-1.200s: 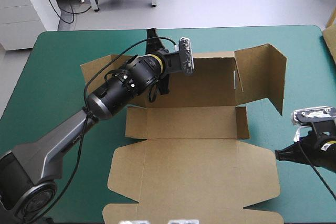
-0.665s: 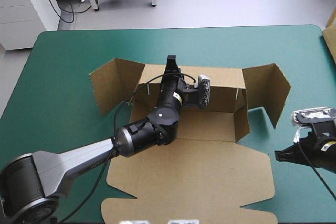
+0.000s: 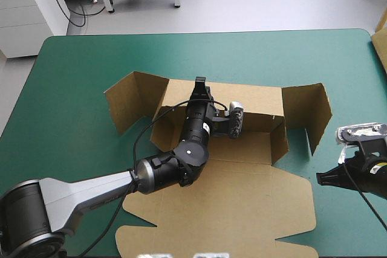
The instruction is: Fold the box
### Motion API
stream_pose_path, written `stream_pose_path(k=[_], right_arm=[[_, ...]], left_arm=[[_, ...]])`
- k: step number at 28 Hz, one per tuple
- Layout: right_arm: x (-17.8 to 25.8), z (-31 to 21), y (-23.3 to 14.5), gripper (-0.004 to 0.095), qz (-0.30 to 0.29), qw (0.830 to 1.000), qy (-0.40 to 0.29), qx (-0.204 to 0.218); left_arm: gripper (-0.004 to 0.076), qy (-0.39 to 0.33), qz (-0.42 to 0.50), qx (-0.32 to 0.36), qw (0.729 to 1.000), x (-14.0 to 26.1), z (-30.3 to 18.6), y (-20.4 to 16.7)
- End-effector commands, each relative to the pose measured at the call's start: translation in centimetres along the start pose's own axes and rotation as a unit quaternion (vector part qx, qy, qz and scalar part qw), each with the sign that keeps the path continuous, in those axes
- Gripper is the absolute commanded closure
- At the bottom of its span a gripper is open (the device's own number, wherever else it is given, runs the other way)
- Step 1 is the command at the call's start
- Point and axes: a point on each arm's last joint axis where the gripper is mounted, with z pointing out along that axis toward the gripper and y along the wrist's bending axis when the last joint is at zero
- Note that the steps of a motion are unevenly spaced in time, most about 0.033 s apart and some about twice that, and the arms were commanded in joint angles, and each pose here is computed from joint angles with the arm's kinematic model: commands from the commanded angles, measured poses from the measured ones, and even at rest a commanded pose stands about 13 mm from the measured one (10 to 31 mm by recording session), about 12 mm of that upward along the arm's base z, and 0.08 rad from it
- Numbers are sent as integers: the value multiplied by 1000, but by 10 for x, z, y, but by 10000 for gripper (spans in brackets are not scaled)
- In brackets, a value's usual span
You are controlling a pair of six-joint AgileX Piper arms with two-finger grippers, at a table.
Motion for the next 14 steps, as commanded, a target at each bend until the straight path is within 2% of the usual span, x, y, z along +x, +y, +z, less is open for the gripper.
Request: stream_pose_path(k=[1, 9, 11, 14], right_arm=[[-8, -6, -1, 927, -3, 999, -33, 8], [-8, -6, -1, 892, 6, 999, -32, 8], [-8, -6, -1, 811, 29, 999, -30, 5], [-8, -6, 0, 607, 75, 997, -29, -3]], left_arm=[[732, -10, -29, -14, 999, 2, -11, 17], [731, -21, -29, -11, 999, 0, -11, 16], [731, -23, -28, -10, 999, -1, -11, 16], [731, -24, -28, -10, 999, -1, -11, 16]])
